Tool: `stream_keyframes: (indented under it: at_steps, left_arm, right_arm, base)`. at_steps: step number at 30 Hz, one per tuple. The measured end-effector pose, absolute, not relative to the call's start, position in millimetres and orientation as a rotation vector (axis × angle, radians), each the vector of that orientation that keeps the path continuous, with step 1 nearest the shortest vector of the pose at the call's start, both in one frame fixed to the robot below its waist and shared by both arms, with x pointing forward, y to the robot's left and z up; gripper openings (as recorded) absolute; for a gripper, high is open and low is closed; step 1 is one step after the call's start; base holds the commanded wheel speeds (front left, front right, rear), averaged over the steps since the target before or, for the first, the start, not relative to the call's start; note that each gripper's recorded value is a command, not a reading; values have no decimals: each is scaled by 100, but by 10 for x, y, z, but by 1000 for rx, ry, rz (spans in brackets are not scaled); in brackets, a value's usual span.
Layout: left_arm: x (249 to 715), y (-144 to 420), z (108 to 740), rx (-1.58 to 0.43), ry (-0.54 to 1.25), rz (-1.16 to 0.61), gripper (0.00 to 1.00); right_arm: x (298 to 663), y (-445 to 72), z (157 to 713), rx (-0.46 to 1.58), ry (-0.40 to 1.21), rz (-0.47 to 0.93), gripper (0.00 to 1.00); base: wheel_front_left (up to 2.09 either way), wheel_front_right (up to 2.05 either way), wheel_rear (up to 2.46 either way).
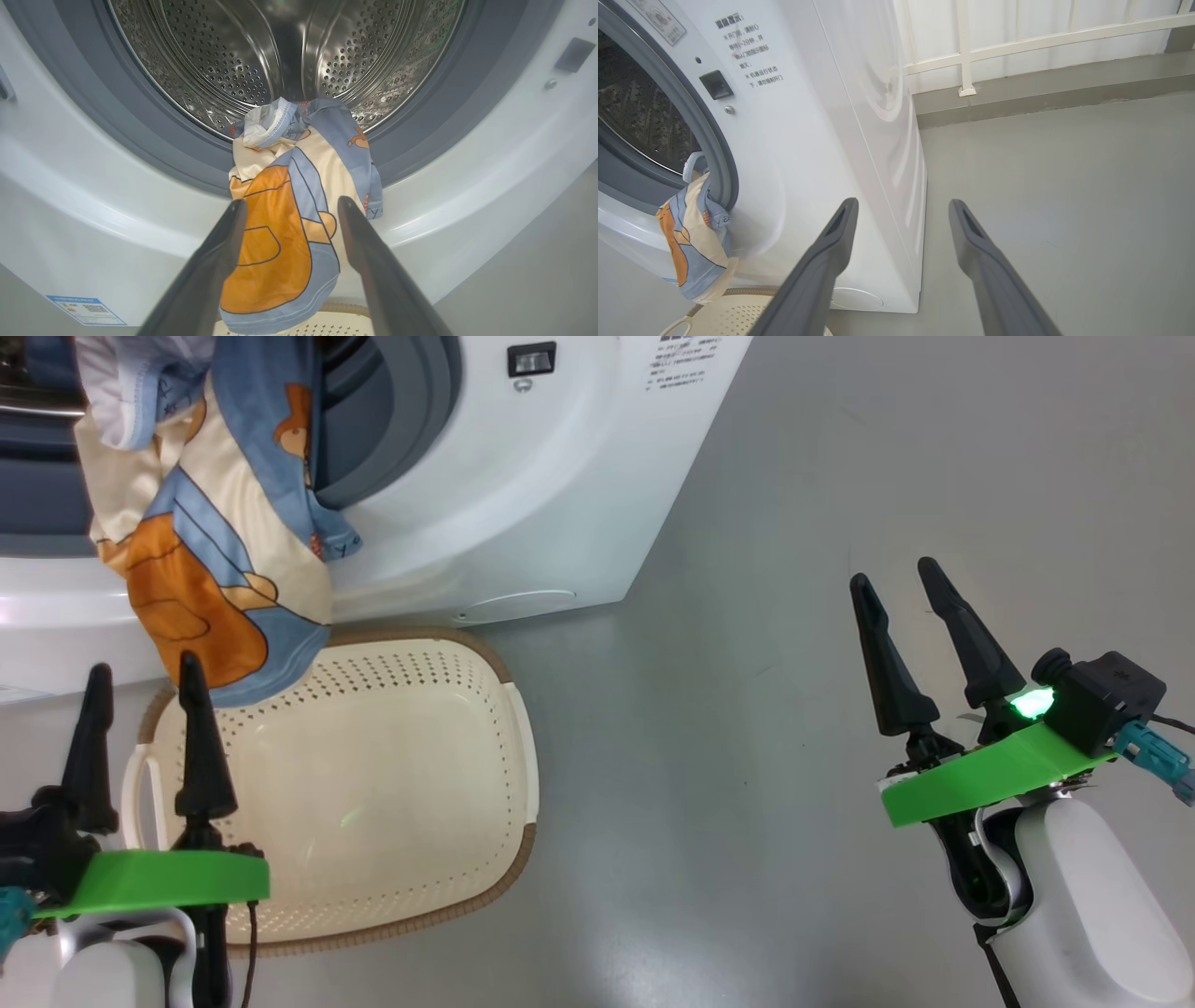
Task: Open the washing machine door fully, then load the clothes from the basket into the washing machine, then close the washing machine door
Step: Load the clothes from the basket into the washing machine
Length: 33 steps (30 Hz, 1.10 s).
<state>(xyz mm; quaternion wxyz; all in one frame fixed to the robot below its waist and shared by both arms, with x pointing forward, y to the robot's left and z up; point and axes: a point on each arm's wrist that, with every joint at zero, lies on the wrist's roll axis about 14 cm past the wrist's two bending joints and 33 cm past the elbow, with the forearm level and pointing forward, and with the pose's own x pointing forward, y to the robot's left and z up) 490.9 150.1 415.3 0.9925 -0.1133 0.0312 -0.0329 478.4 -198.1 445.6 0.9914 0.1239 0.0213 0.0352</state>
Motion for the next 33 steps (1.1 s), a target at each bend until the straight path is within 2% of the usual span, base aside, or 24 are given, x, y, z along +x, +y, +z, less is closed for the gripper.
stream_keyframes:
  at_steps: [10, 33]
  left_arm:
    - [4867, 1465, 3698, -207, 207, -105, 100]
    - [5493, 1053, 2918, -258, 506, -191, 100]
  right_arm:
    - [4765, -2007, 4446, 245, 47, 64, 100]
    - [4735, -2138, 4305, 236, 80, 19, 100]
  base:
    - [0, 0, 0]
    - [0, 0, 0]
